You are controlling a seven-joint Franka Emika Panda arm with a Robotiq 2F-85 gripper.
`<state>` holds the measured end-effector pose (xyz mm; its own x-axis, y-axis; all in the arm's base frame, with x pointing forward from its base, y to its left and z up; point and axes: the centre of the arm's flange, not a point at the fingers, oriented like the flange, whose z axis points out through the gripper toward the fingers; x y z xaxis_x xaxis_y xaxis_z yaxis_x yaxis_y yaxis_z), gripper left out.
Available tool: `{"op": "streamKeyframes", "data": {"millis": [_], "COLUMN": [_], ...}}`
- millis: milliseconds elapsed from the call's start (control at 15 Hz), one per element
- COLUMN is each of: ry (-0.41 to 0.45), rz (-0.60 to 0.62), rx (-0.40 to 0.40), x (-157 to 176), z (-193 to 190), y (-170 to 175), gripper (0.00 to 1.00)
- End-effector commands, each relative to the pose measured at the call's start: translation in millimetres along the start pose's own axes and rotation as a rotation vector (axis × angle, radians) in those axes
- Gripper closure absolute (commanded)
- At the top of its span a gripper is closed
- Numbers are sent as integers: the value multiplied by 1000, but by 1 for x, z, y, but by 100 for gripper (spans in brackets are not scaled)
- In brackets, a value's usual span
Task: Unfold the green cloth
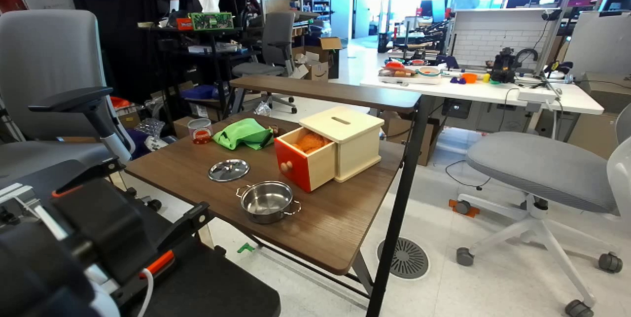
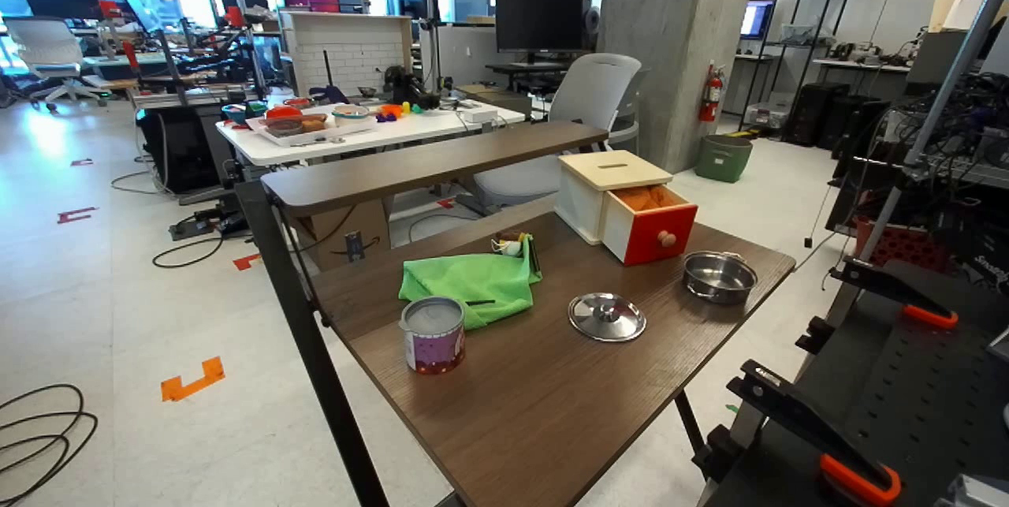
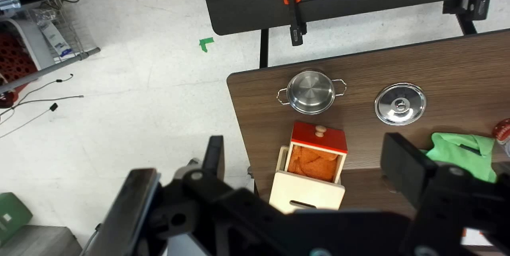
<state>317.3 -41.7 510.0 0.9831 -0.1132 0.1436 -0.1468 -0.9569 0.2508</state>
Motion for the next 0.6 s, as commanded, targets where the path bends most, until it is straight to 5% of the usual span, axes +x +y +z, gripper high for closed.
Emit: {"op": "streamKeyframes", "data": {"millis": [0, 533], "ry": [0, -5], "rz": [0, 88], "rx": [0, 102], "x": [0, 24], "z": [0, 61], "y": [0, -70], "gripper": [0, 0]}}
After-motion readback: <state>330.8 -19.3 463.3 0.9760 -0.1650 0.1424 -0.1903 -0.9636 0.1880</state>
